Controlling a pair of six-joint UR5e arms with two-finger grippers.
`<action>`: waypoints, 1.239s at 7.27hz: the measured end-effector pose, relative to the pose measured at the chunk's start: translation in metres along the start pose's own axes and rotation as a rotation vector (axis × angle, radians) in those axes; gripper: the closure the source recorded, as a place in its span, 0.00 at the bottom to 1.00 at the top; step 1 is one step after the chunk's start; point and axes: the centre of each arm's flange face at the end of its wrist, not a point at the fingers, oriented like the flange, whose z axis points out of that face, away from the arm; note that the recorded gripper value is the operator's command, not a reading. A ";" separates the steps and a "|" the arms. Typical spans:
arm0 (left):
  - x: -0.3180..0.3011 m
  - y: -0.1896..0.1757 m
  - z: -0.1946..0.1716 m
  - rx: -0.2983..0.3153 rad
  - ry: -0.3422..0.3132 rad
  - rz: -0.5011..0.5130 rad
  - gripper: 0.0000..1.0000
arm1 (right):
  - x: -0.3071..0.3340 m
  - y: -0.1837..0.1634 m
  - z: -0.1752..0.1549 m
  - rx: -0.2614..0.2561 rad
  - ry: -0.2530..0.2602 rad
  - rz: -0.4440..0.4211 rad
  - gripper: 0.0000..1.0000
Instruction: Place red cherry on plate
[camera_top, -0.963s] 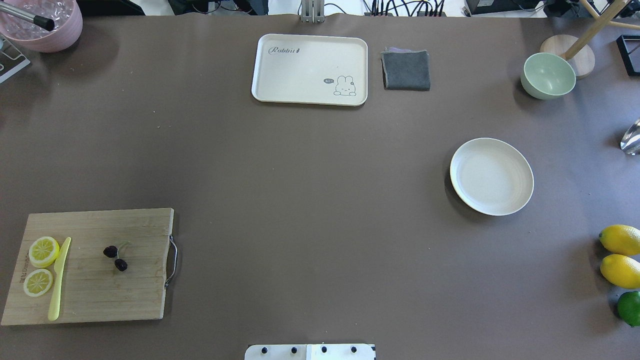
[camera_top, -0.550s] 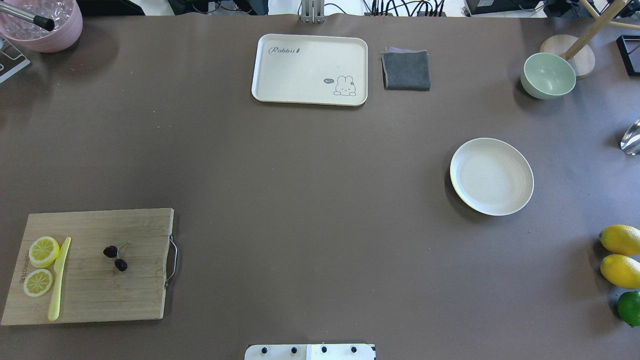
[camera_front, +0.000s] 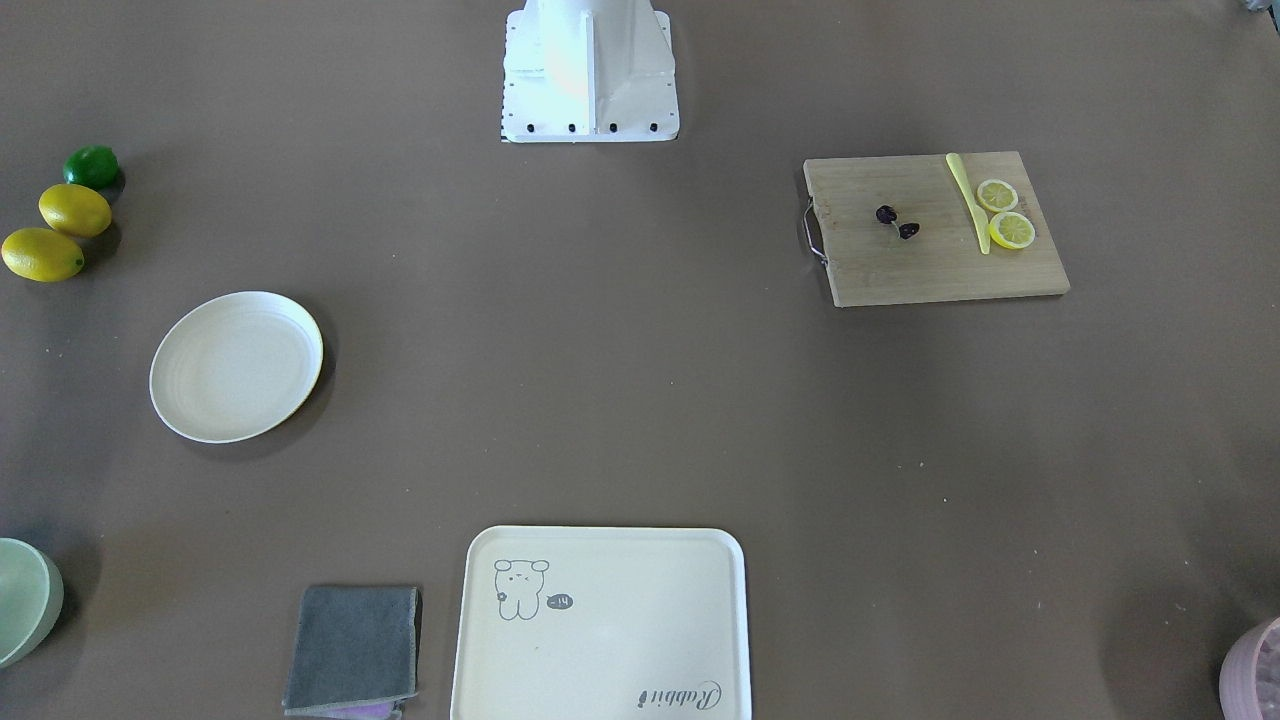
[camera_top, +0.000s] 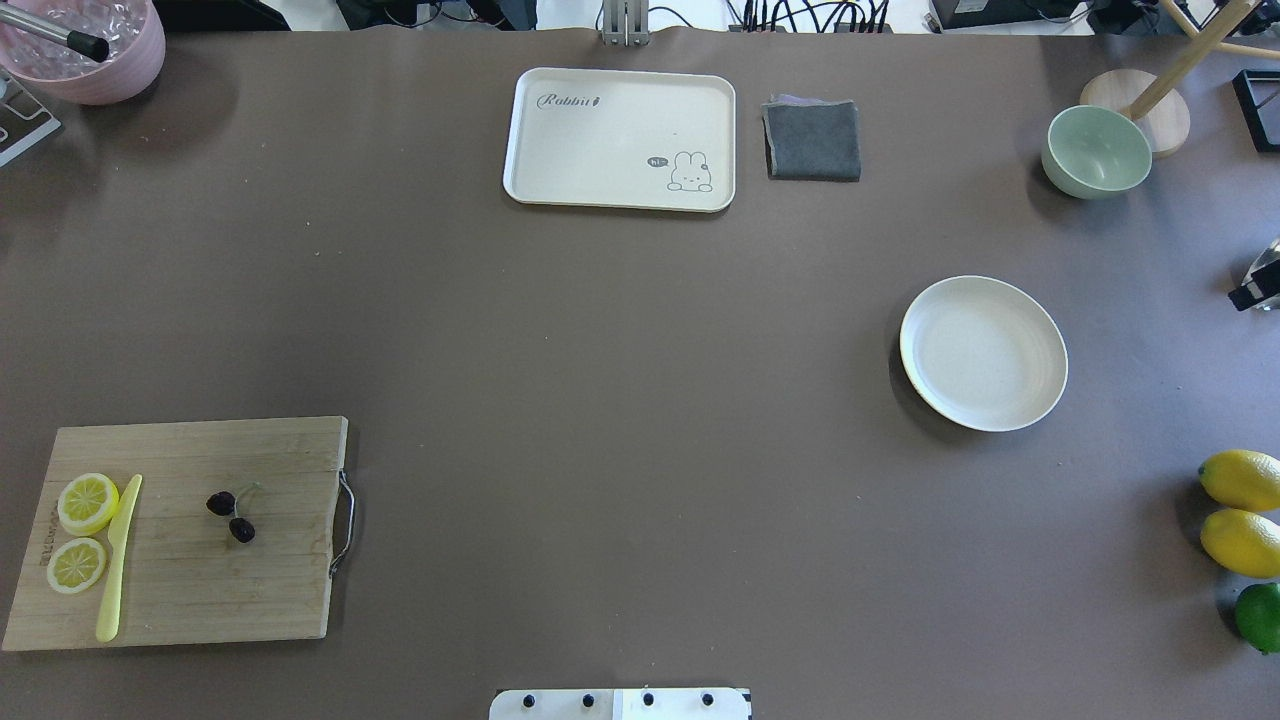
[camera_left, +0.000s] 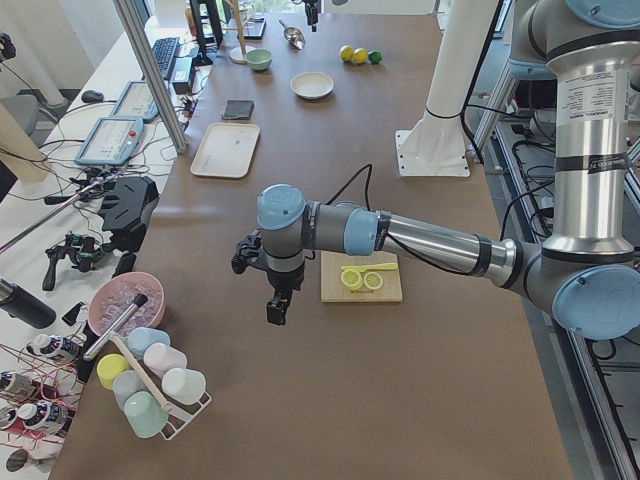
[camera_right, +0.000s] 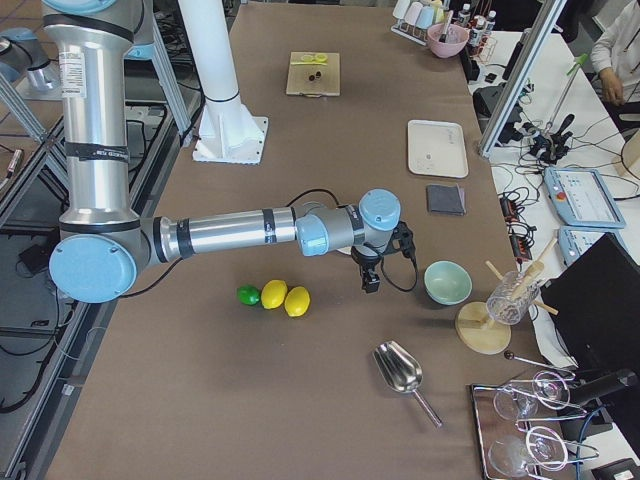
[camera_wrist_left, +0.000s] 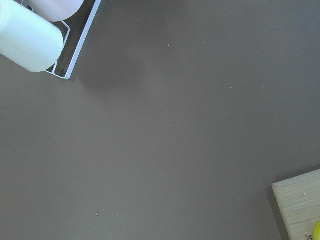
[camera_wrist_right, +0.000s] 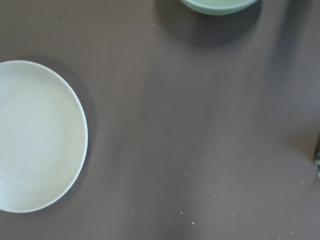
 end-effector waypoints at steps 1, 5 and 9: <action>-0.001 -0.001 0.002 -0.004 0.000 -0.002 0.02 | -0.017 -0.008 0.017 -0.002 -0.019 0.020 0.22; 0.001 -0.006 0.001 0.001 0.001 -0.029 0.02 | -0.045 -0.031 0.107 -0.004 -0.080 0.093 0.45; 0.009 -0.010 -0.002 0.028 0.055 -0.033 0.02 | -0.063 -0.036 0.122 -0.017 -0.097 0.130 0.43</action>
